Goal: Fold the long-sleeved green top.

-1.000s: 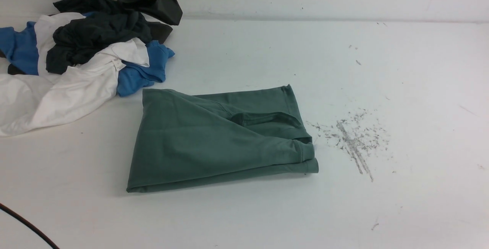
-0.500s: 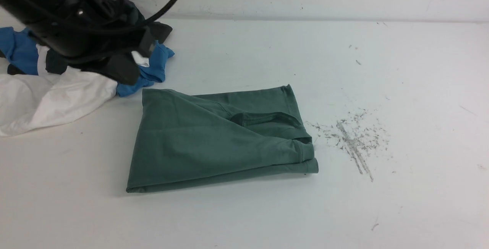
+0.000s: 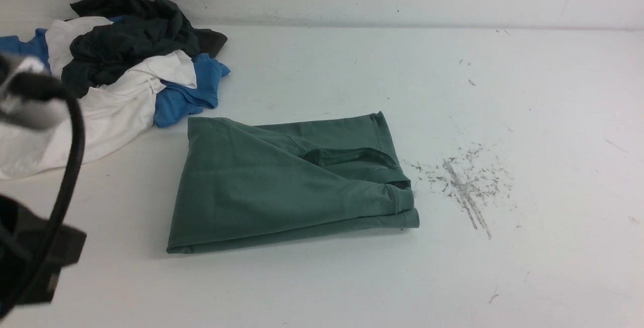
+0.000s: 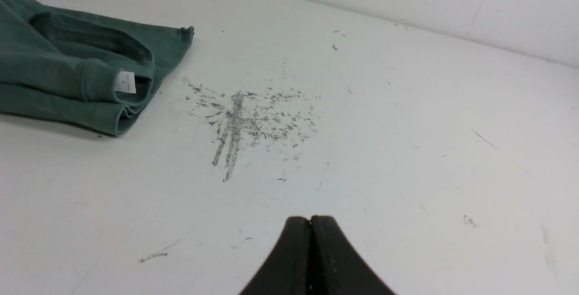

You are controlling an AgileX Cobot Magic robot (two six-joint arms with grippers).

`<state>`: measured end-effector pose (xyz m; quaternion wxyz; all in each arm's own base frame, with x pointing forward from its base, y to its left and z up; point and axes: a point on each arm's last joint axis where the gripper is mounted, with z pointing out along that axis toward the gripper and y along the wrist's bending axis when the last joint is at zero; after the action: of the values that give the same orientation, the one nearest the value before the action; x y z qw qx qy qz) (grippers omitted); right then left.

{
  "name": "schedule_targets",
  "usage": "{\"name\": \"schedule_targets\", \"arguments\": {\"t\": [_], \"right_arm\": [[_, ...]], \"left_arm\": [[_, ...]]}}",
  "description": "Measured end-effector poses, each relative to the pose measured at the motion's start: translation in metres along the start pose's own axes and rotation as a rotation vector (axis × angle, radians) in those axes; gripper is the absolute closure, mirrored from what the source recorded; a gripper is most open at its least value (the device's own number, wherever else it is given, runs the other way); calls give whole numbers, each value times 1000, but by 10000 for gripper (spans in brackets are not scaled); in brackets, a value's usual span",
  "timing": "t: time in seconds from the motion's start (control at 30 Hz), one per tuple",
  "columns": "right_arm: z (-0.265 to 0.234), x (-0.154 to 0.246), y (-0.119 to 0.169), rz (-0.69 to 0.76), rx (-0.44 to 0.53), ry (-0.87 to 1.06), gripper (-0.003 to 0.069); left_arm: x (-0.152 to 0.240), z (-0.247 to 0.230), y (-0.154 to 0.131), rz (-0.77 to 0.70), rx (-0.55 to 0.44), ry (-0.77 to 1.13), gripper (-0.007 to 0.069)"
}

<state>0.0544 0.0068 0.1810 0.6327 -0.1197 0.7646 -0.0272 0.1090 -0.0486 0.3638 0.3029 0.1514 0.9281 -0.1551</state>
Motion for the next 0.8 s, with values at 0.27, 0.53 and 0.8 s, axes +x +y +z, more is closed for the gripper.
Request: {"name": "schedule_targets", "arguments": {"t": [0.27, 0.53, 0.8], "right_arm": [[0, 0, 0, 173, 0, 0, 668], [0, 0, 0, 192, 0, 0, 668], [0, 0, 0, 192, 0, 0, 668]], "left_arm": [[49, -2, -7, -17, 60, -45, 629], [54, 4, -1, 58, 11, -329, 629], [43, 17, 13, 138, -100, -594, 629]]}}
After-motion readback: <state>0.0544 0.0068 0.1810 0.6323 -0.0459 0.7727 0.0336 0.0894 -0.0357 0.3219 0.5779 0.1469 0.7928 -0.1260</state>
